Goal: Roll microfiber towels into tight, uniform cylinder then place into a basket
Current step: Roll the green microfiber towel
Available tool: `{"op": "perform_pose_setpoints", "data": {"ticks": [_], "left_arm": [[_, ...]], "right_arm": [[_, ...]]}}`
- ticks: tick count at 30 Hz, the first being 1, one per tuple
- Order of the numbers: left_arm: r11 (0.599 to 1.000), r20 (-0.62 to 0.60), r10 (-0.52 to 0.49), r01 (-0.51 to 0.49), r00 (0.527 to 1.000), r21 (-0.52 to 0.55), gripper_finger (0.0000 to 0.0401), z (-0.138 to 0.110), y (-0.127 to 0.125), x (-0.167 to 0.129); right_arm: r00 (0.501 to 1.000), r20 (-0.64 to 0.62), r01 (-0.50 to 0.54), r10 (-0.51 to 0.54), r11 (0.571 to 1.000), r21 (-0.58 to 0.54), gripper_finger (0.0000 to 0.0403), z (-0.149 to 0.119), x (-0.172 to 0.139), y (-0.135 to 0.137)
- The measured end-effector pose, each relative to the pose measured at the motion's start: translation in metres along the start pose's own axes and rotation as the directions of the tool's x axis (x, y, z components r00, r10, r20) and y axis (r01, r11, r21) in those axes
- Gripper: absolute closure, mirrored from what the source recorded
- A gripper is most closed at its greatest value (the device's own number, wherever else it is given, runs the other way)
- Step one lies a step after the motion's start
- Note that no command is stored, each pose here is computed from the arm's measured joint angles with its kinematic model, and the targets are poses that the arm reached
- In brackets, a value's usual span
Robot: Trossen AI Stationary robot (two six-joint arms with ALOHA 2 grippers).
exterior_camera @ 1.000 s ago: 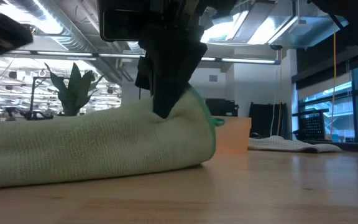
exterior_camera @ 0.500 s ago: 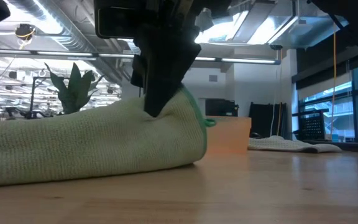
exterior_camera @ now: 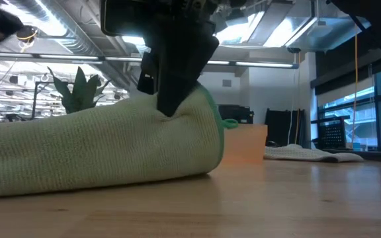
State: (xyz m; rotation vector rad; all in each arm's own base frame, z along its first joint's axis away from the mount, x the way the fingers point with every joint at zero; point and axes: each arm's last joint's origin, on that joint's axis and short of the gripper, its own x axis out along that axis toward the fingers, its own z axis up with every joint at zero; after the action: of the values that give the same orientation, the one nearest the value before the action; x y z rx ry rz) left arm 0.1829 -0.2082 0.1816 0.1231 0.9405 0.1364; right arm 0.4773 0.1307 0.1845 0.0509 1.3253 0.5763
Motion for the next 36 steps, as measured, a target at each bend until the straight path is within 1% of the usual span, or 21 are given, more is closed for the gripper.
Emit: {"op": "perform_pose_setpoints", "data": {"ticks": [3,7,11,17,21,26,30,36], "left_arm": [[0.999,0.032,0.045,-0.046,0.998,0.01,0.0401,-0.007,0.008,0.013],[0.998,0.04,0.062,-0.063,0.997,0.017,0.0401,-0.012,0.019,0.031],[0.999,0.047,0.04,-0.042,0.998,0.03,0.0401,-0.015,0.027,0.045],[1.0,0.005,-0.01,0.01,1.0,0.012,0.0401,-0.022,0.039,0.061],[1.0,-0.03,-0.026,0.026,0.999,0.002,0.0401,-0.027,0.044,0.066],[0.999,-0.035,-0.048,0.048,0.998,-0.008,0.0401,-0.029,0.046,0.069],[0.999,-0.037,-0.051,0.051,0.998,0.001,0.0401,-0.03,0.045,0.068],[0.998,-0.042,-0.058,0.059,0.997,0.023,0.0401,-0.031,0.045,0.068]], "right_arm": [[1.0,0.0,0.0,0.0,1.0,-0.001,0.038,0.0,0.0,0.0],[1.0,0.0,-0.002,0.002,1.0,-0.003,0.038,0.0,0.0,0.0],[1.0,-0.001,-0.003,0.003,1.0,-0.004,0.038,0.0,0.0,0.0],[1.0,-0.001,0.009,-0.009,1.0,-0.004,0.038,0.0,0.0,0.0],[1.0,0.001,0.026,-0.026,1.0,-0.005,0.038,0.0,0.0,-0.001],[0.999,0.012,0.044,-0.044,0.999,0.009,0.0379,0.001,-0.001,-0.005],[0.998,0.036,0.048,-0.05,0.998,0.042,0.0379,0.002,-0.005,-0.013],[0.996,0.066,0.053,-0.063,0.989,0.135,0.0379,0.003,-0.02,-0.033]]}}
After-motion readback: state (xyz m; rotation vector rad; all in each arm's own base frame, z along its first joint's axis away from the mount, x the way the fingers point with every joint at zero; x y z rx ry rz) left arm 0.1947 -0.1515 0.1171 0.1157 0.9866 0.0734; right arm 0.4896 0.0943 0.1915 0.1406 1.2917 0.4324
